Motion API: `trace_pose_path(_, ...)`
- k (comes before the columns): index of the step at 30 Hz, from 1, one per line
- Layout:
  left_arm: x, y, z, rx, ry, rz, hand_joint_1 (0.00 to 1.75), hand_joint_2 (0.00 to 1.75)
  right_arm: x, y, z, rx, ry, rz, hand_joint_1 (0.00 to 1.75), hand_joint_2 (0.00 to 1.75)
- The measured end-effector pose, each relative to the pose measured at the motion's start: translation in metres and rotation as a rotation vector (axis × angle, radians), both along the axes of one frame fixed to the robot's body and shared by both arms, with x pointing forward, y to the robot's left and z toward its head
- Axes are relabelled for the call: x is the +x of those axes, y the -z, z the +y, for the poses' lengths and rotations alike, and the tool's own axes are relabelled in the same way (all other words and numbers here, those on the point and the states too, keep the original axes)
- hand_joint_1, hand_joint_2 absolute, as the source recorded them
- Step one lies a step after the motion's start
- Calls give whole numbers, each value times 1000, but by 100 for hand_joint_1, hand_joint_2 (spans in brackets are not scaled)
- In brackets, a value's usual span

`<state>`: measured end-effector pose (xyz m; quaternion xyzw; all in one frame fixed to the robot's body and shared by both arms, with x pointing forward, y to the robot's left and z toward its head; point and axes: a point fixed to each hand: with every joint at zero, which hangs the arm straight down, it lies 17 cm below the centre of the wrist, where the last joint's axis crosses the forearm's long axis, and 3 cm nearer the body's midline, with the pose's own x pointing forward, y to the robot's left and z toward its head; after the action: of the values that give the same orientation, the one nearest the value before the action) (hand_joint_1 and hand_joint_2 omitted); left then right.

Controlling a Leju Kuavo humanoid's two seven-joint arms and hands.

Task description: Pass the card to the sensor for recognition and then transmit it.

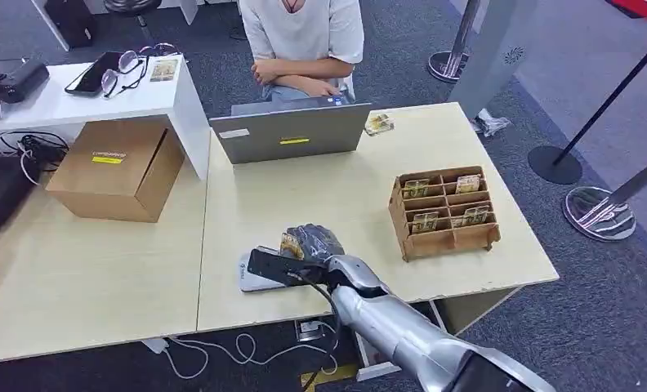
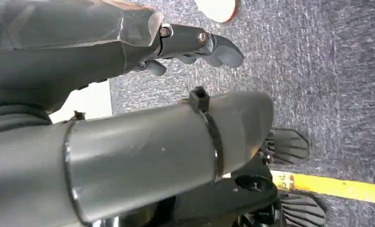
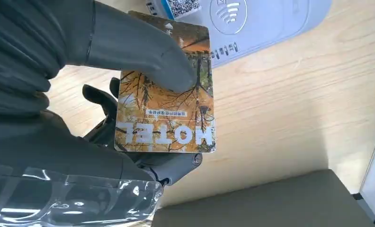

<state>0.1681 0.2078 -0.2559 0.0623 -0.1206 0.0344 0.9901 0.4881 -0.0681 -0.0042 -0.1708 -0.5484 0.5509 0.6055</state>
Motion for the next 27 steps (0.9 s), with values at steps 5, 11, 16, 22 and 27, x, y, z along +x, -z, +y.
trace_pose_path(5,6,-1,1,-4,3,-24,0,0,-2,3,1,-19,-4,0,175,175)
trace_pose_path(11,9,-2,1,-4,6,-40,0,0,-4,3,5,-20,-13,-3,175,175)
trace_pose_path(16,9,-2,0,-5,7,-41,0,0,-7,-2,17,-9,-34,-12,175,175)
trace_pose_path(22,10,-3,-3,-4,8,-42,0,0,-11,-3,29,-13,-51,-7,175,175)
trace_pose_path(27,12,-4,-6,-6,7,-36,0,0,-14,-3,36,-17,-60,-2,175,175)
